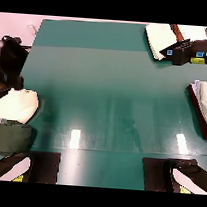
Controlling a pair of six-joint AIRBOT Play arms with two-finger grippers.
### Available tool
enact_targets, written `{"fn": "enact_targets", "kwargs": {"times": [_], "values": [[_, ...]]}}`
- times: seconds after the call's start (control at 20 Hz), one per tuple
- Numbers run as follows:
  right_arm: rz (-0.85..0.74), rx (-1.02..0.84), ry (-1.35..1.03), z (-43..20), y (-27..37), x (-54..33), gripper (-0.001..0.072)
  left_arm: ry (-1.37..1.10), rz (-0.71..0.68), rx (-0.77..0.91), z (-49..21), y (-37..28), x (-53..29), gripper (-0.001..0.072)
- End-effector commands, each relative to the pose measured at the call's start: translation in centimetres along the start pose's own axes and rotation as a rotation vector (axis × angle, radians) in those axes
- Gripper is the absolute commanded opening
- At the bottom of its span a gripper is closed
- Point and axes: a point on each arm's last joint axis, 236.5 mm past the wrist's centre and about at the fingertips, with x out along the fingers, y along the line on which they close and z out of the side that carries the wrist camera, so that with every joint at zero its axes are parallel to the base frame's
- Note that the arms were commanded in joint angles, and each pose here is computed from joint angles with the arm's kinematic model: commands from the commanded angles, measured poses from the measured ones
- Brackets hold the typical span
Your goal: Fold the shirts.
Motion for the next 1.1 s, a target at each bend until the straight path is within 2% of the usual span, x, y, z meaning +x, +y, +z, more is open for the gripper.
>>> {"fn": "enact_targets", "kwargs": {"times": [0.0, 0.25, 0.3, 0.4, 0.5, 0.6, 0.85, 1.05], "values": [[0.000, -0.001, -0.004, 0.1, 0.0, 0.0, 0.0017, 0.078, 0.029, -0.029, -5.5, 1.2, 6.4, 0.0640], [-0.001, -0.001, -0.004, 0.1, 0.0, 0.0, 0.0017, 0.031, 0.029, -0.030, -5.6, 0.8, 8.1, 0.0639], [-0.001, -0.001, -0.004, 0.1, 0.0, 0.0, 0.0017, 0.041, 0.028, -0.043, -5.8, 0.8, 8.0, 0.0612], [-0.001, -0.001, -0.006, 0.2, 0.0, 0.0, 0.0017, 0.056, 0.034, -0.069, -5.4, 1.2, 6.8, 0.0017], [-0.004, -0.001, -0.032, 0.8, 0.0, -0.2, 0.0017, 0.027, 0.016, -0.101, -3.0, 1.3, 4.2, 0.0024], [-0.007, -0.018, -0.080, 2.5, 0.4, -1.1, 0.0017, -0.051, -0.060, -0.112, 1.1, 0.1, -0.5, 0.0023], [-0.027, -0.095, -0.276, 9.0, 2.7, -6.8, 0.0017, -0.480, -0.265, 0.112, 11.5, -8.6, -19.1, 0.0022], [-0.052, -0.154, -0.399, 12.4, 4.2, -11.1, 0.0018, -0.706, -0.457, 0.289, 11.6, -16.1, -30.0, 0.0021]]}}
